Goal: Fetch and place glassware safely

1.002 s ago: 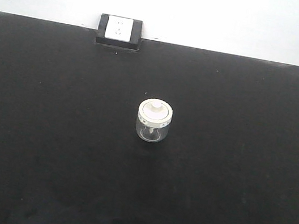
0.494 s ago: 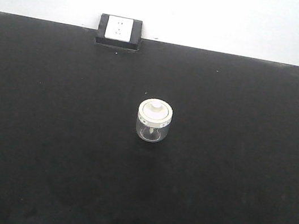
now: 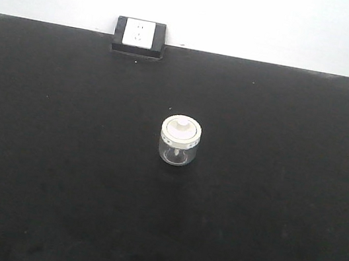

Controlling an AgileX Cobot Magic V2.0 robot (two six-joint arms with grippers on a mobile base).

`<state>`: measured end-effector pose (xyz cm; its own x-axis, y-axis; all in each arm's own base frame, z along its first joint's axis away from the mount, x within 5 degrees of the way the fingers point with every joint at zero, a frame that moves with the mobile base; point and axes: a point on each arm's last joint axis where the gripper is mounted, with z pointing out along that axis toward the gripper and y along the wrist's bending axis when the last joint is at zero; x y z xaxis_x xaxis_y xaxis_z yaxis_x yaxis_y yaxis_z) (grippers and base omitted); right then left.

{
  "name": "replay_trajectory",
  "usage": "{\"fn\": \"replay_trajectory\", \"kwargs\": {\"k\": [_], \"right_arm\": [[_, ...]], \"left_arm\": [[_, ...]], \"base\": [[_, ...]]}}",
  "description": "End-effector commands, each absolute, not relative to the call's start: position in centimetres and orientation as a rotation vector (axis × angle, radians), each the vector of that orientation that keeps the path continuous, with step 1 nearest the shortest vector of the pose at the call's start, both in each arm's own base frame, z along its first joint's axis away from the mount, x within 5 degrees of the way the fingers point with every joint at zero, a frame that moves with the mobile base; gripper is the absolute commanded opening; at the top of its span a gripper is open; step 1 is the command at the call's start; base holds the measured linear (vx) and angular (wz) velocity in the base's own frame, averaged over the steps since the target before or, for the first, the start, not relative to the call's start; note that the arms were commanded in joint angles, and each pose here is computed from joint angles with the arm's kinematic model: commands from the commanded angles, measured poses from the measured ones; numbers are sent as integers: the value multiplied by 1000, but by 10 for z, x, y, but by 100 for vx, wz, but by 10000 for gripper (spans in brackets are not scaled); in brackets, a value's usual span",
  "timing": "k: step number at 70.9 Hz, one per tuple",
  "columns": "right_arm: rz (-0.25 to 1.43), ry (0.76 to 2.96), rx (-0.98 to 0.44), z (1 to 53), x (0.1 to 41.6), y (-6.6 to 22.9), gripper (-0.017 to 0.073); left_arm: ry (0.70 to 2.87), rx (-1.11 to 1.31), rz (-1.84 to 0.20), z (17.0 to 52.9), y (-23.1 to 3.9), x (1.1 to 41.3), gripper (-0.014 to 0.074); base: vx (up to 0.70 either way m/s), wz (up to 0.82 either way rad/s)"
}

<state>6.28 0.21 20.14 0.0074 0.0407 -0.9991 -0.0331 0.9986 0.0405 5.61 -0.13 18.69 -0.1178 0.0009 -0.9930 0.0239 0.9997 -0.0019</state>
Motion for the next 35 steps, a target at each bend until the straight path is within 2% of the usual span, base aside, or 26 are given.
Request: {"fn": "replay_trajectory", "kwargs": {"k": [1,35], "right_arm": [[31,1459,-12,204,58,2,-1],[20,1471,-24,202,56,2,-1]], "left_arm": [[1632,7,-34,185,-2,57,-7],[1633,7,-34,185,-2,57,-7]], "base": [[0,0],[0,0]]}}
